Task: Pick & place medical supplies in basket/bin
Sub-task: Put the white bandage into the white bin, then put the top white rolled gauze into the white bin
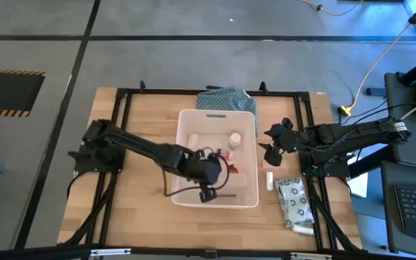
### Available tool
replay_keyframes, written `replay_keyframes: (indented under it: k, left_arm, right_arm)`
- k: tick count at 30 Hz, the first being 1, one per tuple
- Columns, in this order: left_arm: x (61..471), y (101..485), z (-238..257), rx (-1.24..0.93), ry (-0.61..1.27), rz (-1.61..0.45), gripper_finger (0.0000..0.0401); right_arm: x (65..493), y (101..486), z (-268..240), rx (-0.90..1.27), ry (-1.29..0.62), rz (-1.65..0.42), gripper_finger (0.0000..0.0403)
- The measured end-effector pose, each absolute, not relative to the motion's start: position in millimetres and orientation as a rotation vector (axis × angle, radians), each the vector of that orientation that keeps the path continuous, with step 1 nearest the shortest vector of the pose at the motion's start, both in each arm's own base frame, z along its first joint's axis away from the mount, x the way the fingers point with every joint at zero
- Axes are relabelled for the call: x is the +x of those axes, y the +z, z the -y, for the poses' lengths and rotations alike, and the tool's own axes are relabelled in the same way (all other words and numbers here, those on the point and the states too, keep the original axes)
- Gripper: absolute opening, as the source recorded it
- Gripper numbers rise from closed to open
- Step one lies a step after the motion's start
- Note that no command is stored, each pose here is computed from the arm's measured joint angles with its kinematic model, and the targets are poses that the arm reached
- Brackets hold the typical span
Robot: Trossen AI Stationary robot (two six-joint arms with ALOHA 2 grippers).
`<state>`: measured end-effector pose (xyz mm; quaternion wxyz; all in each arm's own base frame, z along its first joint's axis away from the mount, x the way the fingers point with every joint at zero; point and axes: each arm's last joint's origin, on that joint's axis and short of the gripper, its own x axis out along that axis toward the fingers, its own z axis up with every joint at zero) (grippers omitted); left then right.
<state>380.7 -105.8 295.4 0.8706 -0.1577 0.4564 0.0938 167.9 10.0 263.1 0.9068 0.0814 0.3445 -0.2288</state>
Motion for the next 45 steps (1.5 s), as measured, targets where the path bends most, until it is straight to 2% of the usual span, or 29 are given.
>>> replay_keyframes:
  k: [6, 17, 21, 26, 31, 37, 41, 45]
  left_arm:
    - [395, 260, 105, -0.414, 0.216, -1.083, 0.0003]
    - [403, 238, 91, -0.466, 0.246, -1.185, 0.0008]
    - [404, 233, 89, -0.460, 0.187, -1.233, 0.0036]
    - [405, 233, 89, -0.450, 0.123, -1.248, 0.0084]
    - [406, 233, 80, -0.484, 0.136, -1.248, 0.0116]
    - [400, 259, 65, -0.466, 0.096, -1.171, 0.0121]
    - [393, 295, 52, -0.367, 0.132, -0.985, 0.0113]
    - [382, 333, 44, -0.219, 0.117, -0.795, 0.0106]
  right_arm:
    - [168, 263, -10, 0.168, -0.471, -0.711, 0.0259]
    - [166, 261, -11, 0.173, -0.445, -0.756, 0.0259]
    - [164, 259, -11, 0.171, -0.437, -0.785, 0.0259]
    - [164, 258, -14, 0.226, -0.335, -0.819, 0.0259]
    - [164, 257, -18, 0.419, -0.282, -0.844, 0.0259]
    - [154, 250, -18, 0.655, -0.413, -0.944, 0.0259]
    - [143, 245, -16, 0.809, -0.587, -1.016, 0.0259]
    - [141, 242, -16, 0.875, -0.668, -1.038, 0.0259]
